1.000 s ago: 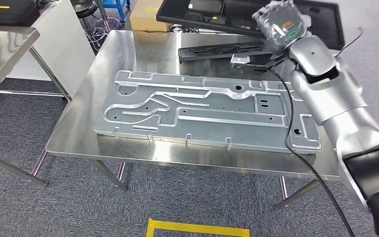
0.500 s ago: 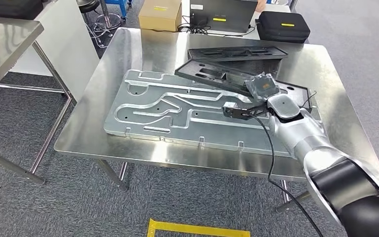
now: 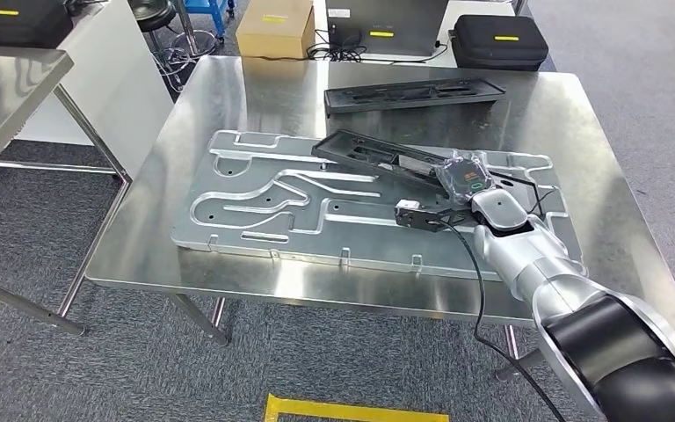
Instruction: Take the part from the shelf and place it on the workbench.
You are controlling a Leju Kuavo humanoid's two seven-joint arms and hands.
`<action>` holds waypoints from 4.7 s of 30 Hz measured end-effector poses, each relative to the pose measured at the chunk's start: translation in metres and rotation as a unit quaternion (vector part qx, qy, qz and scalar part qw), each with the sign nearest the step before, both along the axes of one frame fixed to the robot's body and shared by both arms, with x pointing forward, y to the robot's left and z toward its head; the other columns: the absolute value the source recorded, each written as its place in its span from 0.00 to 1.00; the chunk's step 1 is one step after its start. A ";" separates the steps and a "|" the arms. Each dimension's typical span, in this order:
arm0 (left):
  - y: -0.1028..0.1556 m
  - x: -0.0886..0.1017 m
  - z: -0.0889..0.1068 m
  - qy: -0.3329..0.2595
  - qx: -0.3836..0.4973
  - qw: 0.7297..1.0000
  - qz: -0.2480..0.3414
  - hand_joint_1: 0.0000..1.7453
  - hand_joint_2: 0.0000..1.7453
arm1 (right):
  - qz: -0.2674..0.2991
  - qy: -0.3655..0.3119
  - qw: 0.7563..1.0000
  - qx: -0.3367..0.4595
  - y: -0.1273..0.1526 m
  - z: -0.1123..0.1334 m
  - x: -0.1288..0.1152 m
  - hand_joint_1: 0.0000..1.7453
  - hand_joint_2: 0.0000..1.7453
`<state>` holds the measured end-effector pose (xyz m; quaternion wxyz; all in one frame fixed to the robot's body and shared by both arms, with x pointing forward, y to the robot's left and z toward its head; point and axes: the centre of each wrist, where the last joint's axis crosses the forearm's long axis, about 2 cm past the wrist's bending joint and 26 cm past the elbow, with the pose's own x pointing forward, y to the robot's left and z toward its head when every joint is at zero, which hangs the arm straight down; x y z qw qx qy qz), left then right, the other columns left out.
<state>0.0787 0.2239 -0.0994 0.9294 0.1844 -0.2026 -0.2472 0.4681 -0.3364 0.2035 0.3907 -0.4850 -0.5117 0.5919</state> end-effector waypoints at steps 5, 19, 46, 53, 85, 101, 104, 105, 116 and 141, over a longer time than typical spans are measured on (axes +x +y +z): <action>0.001 0.005 0.001 -0.014 0.007 1.000 -0.003 0.00 0.00 | -0.001 0.005 1.000 0.008 -0.002 -0.004 -0.002 0.00 0.00; 0.000 -0.009 -0.002 0.047 -0.014 0.998 0.028 0.00 0.00 | 0.007 -0.068 0.998 -0.018 -0.019 0.044 0.014 0.00 0.00; 0.001 -0.017 -0.003 0.044 -0.028 0.997 0.061 0.00 0.00 | -0.055 -0.309 0.946 0.078 -0.186 0.014 -0.178 0.00 0.00; 0.001 -0.020 -0.004 0.060 -0.022 0.995 0.072 0.00 0.00 | -0.212 -0.148 0.918 0.299 -0.163 -0.134 -0.269 0.00 0.00; 0.011 -0.013 -0.004 0.062 -0.005 0.996 0.061 0.00 0.00 | -0.642 0.268 0.421 0.582 0.042 -0.311 -0.403 0.00 0.00; 0.012 -0.015 -0.005 0.066 -0.005 0.996 0.055 0.00 0.00 | -0.637 0.273 0.406 0.596 0.050 -0.312 -0.407 0.00 0.25; 0.012 -0.015 -0.005 0.065 -0.006 0.996 0.054 0.00 0.00 | -0.635 0.283 0.407 0.593 0.051 -0.312 -0.408 0.00 1.00; 0.012 -0.015 -0.005 0.066 -0.007 0.996 0.054 0.00 0.00 | -0.635 0.287 0.408 0.590 0.052 -0.312 -0.409 0.00 1.00; 0.009 -0.017 -0.005 0.077 -0.010 0.995 0.057 0.00 1.00 | -0.600 0.301 0.446 0.592 0.054 -0.312 -0.406 0.00 0.75; 0.023 -0.020 -0.007 0.099 -0.040 0.990 0.087 0.00 0.00 | -0.506 0.368 0.484 0.612 0.057 -0.314 -0.418 0.00 0.00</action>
